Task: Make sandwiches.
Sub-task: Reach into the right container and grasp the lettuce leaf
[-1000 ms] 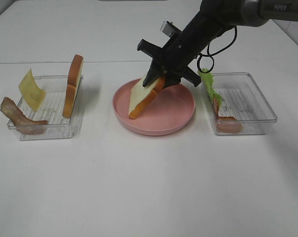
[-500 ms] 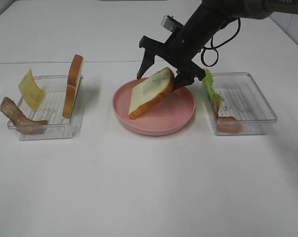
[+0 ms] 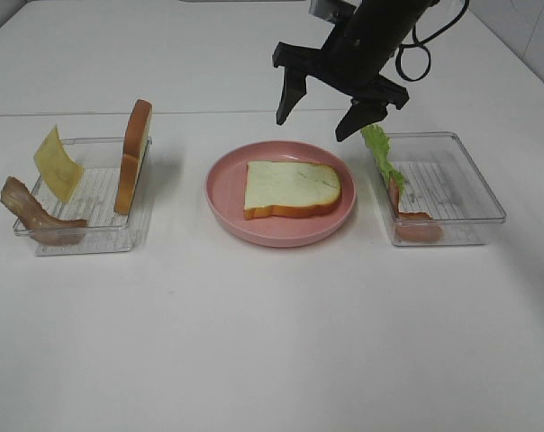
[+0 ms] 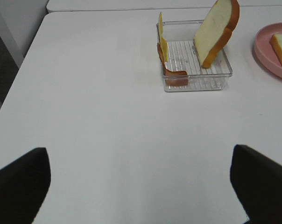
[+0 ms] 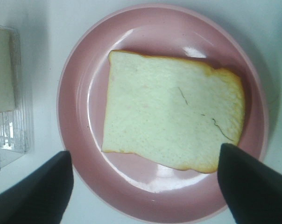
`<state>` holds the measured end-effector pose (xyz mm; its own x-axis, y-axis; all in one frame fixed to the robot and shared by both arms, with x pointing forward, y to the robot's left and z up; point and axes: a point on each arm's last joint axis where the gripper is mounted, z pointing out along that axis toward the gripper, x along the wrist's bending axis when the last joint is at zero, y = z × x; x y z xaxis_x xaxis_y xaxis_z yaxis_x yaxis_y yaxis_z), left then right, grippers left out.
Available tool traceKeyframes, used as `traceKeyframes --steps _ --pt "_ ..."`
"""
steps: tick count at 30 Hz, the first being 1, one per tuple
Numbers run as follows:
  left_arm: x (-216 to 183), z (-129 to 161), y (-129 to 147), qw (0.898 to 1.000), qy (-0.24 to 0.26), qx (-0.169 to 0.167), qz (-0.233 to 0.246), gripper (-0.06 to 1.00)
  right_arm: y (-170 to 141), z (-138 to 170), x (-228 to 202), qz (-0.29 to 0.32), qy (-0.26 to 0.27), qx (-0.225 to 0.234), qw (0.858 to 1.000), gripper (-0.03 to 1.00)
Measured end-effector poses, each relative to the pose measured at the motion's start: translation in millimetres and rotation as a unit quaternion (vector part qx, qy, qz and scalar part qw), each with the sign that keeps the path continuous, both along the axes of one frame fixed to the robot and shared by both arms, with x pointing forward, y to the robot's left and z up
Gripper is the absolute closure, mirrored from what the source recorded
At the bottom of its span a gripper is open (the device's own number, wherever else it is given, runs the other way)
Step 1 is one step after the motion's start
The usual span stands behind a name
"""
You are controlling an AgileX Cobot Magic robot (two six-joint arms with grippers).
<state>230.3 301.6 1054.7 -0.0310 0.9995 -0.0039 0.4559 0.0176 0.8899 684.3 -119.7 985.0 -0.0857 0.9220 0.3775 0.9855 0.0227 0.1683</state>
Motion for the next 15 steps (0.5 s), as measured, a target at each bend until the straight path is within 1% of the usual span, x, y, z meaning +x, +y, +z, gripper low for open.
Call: traceKeyframes --steps 4,8,9,10,11,12,13,14,15 --pt "0 0 0 1.0 0.0 0.0 0.0 -0.04 -3 14 -2 0.001 -0.018 -0.009 1.0 0.18" --pt "0 0 0 1.0 0.0 0.0 0.0 -0.04 -6 17 -4 -0.002 -0.019 -0.024 1.0 0.18" --pt "0 0 0 1.0 0.0 0.0 0.0 -0.04 -10 16 -4 -0.002 -0.018 -0.045 0.999 0.18" --pt "0 0 0 1.0 0.0 0.0 0.0 -0.04 -10 16 -4 -0.002 -0.018 -0.045 0.999 0.18" --pt "0 0 0 1.0 0.0 0.0 0.0 -0.04 -15 14 -4 -0.007 -0.016 -0.076 0.997 0.18" --pt "0 0 0 1.0 0.0 0.0 0.0 -0.04 -19 14 -4 -0.012 -0.014 -0.094 0.995 0.18" --pt "0 0 0 1.0 0.0 0.0 0.0 -0.04 -19 14 -4 -0.012 -0.014 -0.094 0.995 0.18" --pt "0 0 0 1.0 0.0 0.0 0.0 -0.04 -25 13 -3 -0.017 -0.016 -0.126 0.992 0.18" --pt "0 0 0 1.0 0.0 0.0 0.0 -0.04 -25 13 -3 -0.017 -0.016 -0.126 0.992 0.18"
